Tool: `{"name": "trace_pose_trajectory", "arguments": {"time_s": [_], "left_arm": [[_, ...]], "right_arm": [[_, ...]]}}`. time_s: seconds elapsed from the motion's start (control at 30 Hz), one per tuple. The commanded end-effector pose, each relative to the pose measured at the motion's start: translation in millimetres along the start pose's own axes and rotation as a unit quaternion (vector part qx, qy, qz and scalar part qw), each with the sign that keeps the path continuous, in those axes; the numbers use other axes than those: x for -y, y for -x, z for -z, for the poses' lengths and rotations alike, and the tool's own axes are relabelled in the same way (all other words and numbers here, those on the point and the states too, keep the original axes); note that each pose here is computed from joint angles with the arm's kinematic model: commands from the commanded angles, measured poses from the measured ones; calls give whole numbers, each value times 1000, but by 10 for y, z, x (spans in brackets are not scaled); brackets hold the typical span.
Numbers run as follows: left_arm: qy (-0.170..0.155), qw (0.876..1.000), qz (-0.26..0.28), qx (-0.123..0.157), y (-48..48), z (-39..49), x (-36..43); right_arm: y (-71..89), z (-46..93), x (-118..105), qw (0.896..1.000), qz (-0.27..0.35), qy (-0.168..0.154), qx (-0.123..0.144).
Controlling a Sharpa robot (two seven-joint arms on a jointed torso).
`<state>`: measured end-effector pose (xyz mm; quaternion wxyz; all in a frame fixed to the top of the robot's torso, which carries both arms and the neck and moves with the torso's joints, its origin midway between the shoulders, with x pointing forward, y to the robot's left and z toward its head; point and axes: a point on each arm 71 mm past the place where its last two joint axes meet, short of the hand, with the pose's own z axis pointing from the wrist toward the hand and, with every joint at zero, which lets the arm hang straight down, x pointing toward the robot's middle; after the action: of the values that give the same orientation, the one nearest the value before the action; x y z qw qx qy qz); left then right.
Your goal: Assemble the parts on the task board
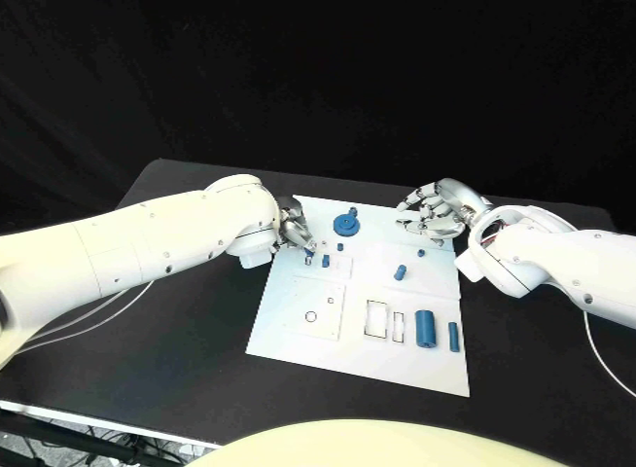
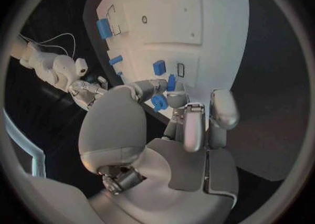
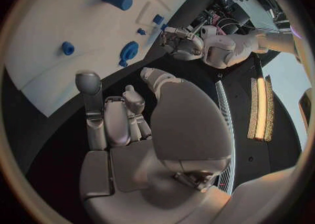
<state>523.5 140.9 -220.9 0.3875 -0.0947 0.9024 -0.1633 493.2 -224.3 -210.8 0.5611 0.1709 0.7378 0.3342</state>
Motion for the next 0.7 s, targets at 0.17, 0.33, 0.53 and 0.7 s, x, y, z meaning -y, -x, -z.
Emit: {"name": "trace_pose_trajectory", "arguments": {"time_s": [0.17,0.33,0.53,0.7], "left_arm": [[2,1000,-3,4,-15,9,4],[4,1000,-2,5,-28,3,-17],[8,1000,-2,8,-44,-7,-55],[11,1000,-4,7,-61,-16,-94]], "right_arm": [[-1,1,1,1000,3,5,-4],[4,0,1,1000,3,7,-1],[14,1,0,1000,2,10,4],[18,-1,2,1000,-1,9,6]]}}
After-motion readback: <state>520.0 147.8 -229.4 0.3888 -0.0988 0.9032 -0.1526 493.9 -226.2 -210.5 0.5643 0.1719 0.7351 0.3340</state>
